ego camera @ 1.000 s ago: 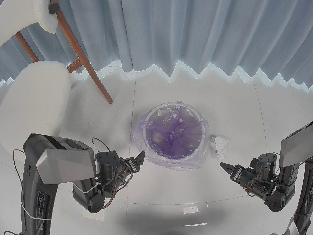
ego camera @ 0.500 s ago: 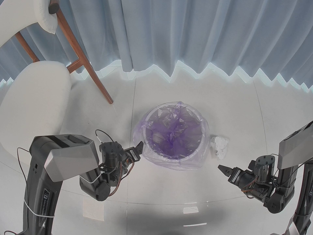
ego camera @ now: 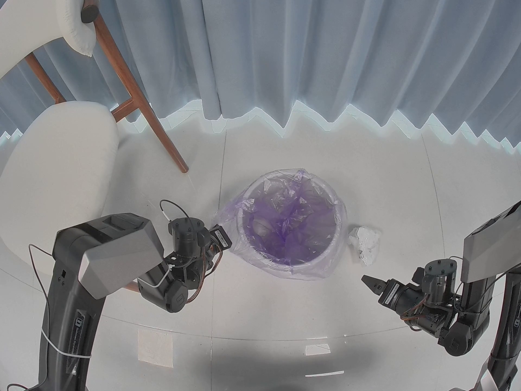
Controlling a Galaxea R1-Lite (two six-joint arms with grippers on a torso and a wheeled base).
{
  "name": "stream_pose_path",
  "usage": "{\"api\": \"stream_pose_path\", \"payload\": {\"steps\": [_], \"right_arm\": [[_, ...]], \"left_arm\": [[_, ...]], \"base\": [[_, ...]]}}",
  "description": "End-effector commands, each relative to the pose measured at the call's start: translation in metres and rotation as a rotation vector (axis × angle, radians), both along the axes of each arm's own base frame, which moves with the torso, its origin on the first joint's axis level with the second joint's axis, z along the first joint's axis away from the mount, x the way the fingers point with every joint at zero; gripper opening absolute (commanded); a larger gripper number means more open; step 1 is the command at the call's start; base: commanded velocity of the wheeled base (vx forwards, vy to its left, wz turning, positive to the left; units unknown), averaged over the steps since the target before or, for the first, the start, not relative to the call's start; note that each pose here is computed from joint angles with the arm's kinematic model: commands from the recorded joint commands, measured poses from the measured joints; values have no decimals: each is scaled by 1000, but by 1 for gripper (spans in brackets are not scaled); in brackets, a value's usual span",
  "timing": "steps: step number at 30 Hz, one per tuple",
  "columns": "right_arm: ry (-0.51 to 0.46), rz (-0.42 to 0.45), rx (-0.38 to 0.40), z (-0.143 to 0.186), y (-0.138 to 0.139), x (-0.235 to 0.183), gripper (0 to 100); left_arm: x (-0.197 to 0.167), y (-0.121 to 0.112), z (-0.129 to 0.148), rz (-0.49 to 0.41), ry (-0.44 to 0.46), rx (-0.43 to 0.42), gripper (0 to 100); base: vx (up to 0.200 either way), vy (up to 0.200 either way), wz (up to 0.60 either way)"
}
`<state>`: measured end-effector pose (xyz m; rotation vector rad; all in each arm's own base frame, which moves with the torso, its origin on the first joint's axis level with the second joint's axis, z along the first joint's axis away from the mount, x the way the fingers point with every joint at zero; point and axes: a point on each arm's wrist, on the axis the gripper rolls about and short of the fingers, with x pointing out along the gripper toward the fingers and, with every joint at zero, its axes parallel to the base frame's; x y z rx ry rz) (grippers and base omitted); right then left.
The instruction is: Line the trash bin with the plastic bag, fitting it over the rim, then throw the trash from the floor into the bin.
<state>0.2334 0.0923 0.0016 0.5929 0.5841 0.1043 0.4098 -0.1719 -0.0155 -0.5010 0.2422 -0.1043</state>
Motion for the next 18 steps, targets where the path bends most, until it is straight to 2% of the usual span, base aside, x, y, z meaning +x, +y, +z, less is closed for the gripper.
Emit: {"api": "stream_pose_path", "payload": {"steps": [1,6,12,15,18], "right_arm": [[-13,3,4,1,1,1,100],[-13,6,6,1,2,0,100],[-8,2,5,1,1,-1,100],[4,0,13,0,1,-3,100],[7,-2,14,0,1,-4,100]], "left_arm": [[11,-2,-14,7,5,-4,0],[10,-3,-39,5,54,17,0],[10,-3,-45,9,75,9,0],[17,-6,-49,22,81,-45,0],[17,-5,-50,25,86,-51,0]], "base": [[0,0,0],[0,0,0],[0,0,0],[0,0,0],[0,0,0]]}}
